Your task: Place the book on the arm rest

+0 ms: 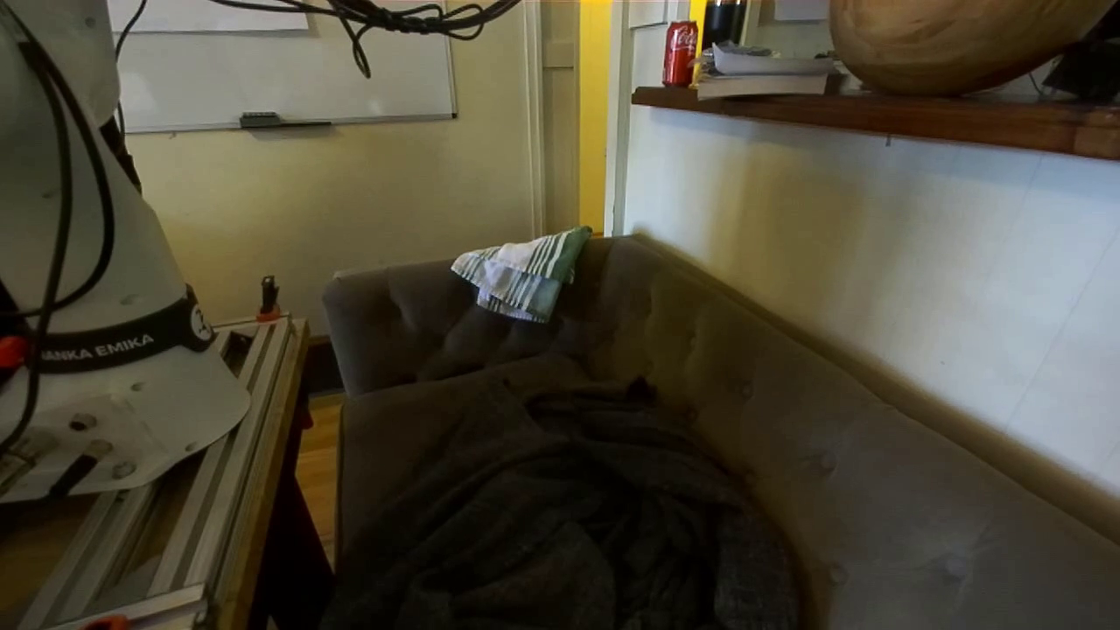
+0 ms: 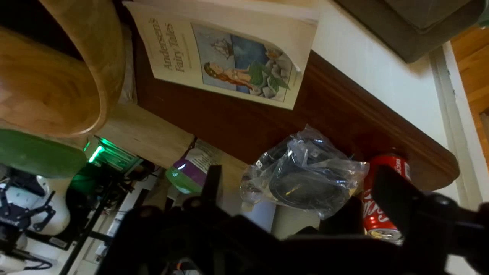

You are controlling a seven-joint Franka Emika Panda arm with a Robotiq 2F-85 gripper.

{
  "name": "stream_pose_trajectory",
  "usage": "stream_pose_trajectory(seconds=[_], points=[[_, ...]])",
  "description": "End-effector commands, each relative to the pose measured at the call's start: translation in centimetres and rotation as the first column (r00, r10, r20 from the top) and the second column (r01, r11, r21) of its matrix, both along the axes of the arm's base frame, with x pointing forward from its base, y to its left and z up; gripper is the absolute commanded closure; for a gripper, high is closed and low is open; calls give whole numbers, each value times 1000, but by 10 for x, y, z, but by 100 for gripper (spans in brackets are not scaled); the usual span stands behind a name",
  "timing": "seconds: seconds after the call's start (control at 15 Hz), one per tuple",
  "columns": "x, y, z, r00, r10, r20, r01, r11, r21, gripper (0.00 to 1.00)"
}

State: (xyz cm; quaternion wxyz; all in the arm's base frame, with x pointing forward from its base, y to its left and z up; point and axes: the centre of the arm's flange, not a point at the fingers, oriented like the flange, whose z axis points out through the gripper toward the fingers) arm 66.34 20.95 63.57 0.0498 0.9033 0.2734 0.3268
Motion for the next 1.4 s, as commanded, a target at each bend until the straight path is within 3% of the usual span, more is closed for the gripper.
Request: stream_pose_trajectory(seconds=[0.0,0.2,0.27,0.87,1.2,1.33], points=[[-70,-21,-37,998,-65,-6,66,997,47,0],[-90,-24,-53,991,-131,-28,133,988,75,0],[-30,-7,-30,996,-85,-19,86,995,45,0],[-31,-8,-34,995,-92,-24,93,995,43,0],[-68,-2,-46,980,-74,185,76,997,-4,0],[-89,-2,-57,975,-27,221,35,999,-33,0]])
